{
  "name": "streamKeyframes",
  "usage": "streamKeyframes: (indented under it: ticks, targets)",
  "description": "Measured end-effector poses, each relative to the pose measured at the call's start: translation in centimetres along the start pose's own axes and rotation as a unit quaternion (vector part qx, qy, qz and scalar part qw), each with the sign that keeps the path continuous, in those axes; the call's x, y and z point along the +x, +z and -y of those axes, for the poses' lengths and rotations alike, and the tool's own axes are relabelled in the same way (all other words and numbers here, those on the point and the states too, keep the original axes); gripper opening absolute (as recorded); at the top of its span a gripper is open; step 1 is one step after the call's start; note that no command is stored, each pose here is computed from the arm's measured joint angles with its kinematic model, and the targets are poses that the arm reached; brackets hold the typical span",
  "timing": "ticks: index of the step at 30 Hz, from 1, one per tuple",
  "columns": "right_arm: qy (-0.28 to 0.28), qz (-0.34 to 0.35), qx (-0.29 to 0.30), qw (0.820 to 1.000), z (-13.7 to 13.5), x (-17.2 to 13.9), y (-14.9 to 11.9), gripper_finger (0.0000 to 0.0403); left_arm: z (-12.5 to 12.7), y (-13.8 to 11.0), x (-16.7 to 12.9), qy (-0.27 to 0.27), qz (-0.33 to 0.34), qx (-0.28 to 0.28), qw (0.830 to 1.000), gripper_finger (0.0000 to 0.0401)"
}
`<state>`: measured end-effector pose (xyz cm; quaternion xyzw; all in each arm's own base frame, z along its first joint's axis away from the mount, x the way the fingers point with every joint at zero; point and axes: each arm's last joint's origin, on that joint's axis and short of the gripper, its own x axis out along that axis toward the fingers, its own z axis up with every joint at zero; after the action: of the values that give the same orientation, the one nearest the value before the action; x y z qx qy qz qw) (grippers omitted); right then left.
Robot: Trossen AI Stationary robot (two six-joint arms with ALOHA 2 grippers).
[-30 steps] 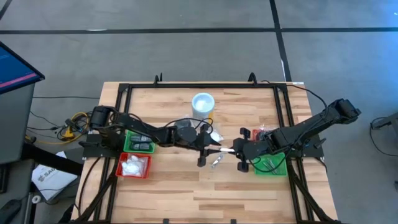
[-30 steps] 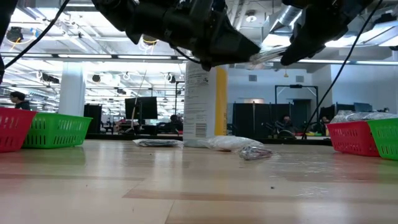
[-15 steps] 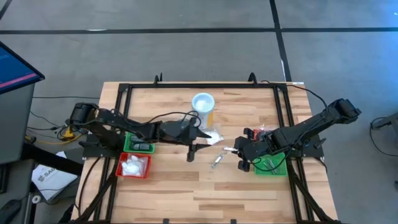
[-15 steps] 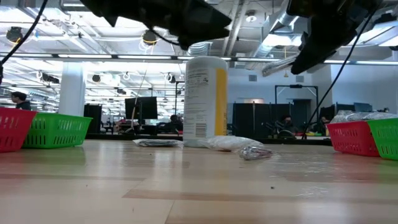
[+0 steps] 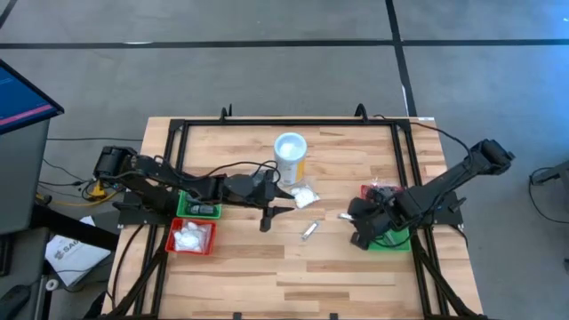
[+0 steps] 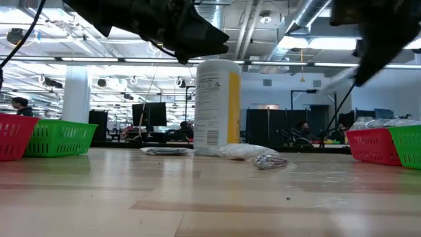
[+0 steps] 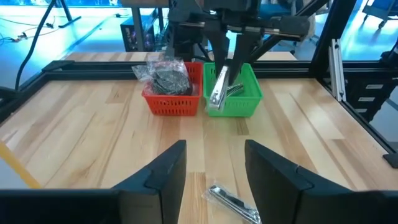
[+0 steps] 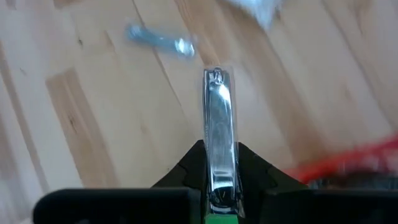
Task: Pick & Place Travel size toiletries
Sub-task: Put the nail cutter into the right green bin
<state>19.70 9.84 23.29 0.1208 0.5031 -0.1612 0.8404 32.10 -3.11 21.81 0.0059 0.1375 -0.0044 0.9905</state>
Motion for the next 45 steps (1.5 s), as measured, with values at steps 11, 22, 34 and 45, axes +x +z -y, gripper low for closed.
streamKeyframes:
  ticks: [11, 22, 34, 45]
  targets:
    - [-0.025, -0.052, 0.085, 0.995, -1.2, -1.8, -4.4, 0.0036, 0.0, 0.0, 0.0, -0.001, 0.000, 0.000, 1.000, 0.0149]
    - [-0.045, -0.064, 0.172, 0.982, -1.9, -4.0, -8.9, 0.0036, 0.0, 0.0, 0.0, -0.002, 0.001, 0.000, 1.000, 0.0149]
    - [-0.064, -0.062, 0.198, 0.976, -1.3, -3.4, -10.9, 0.0036, 0.4, 0.0, 0.0, -0.006, 0.000, -0.008, 1.000, 0.0149]
    - [-0.073, -0.061, 0.195, 0.976, -1.3, -3.2, -10.8, 0.0086, 0.4, 0.0, 0.0, -0.007, 0.000, -0.012, 1.000, 0.0149]
